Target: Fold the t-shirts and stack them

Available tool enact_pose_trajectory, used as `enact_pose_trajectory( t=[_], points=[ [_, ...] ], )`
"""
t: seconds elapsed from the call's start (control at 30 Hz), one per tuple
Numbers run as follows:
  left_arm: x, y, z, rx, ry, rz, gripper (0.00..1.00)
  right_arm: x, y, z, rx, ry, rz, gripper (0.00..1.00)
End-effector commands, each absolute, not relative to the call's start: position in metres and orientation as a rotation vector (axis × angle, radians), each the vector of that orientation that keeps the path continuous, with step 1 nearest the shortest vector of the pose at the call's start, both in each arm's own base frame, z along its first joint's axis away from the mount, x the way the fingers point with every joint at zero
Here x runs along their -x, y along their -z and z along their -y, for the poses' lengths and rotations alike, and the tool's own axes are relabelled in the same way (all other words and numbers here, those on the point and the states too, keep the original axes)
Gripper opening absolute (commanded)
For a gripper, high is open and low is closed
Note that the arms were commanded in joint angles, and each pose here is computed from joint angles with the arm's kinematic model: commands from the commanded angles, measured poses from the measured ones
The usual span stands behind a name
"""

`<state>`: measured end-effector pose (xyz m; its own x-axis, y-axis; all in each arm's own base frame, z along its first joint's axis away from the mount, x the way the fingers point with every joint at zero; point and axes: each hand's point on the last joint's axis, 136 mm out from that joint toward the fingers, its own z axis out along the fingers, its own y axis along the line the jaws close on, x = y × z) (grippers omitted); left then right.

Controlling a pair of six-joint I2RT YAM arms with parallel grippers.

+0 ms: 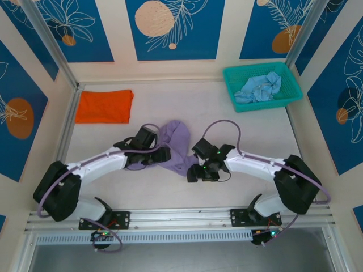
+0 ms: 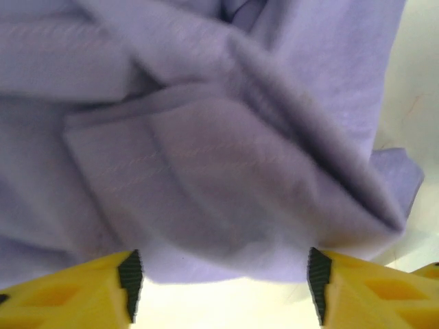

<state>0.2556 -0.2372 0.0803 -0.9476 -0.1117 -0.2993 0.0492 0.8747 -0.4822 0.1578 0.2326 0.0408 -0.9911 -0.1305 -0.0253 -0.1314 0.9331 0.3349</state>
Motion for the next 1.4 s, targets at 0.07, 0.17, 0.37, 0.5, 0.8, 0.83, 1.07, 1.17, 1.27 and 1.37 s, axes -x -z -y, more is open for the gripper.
enact_pose_trajectory(
  t=[0.07,0.17,0.37,0.5,0.8,0.83,1.07,1.17,1.27,1.37],
  points=[
    [-0.281,-0.092,0.250,-0.002,0.655,-2.695,0.31,-0.178,-0.033,-0.242,0.147,-0.343,-3.073,0.54],
    [-0.283,-0.087,0.250,0.013,0.649,-2.698,0.17,-0.181,-0.027,-0.245,0.153,-0.309,-3.100,0.44],
    [-0.281,-0.087,0.240,0.009,0.593,-2.693,0.00,-0.174,-0.007,-0.248,0.162,-0.360,-3.158,0.09],
    [-0.282,-0.099,0.237,-0.015,0.579,-2.661,0.00,-0.177,-0.022,-0.248,0.182,-0.404,-3.111,0.00],
    [-0.290,-0.170,0.221,-0.027,0.568,-2.471,0.00,-0.192,-0.138,-0.236,0.173,-0.872,-2.793,0.00],
    [-0.290,-0.174,0.220,-0.032,0.569,-2.462,0.00,-0.193,-0.152,-0.233,0.164,-0.912,-2.749,0.00],
    [-0.269,-0.142,0.247,-0.150,0.701,-2.612,0.82,-0.200,-0.200,-0.203,0.059,-1.008,-2.617,0.00],
    [-0.264,-0.119,0.269,-0.155,0.809,-2.682,0.90,-0.198,-0.195,-0.200,0.061,-1.010,-2.633,0.00],
    [-0.267,-0.117,0.293,-0.171,0.927,-2.663,0.92,-0.194,-0.187,-0.200,0.065,-1.017,-2.659,0.00],
    [-0.271,-0.119,0.313,-0.205,0.979,-2.646,0.92,-0.190,-0.183,-0.200,0.068,-1.023,-2.671,0.00]
  ],
)
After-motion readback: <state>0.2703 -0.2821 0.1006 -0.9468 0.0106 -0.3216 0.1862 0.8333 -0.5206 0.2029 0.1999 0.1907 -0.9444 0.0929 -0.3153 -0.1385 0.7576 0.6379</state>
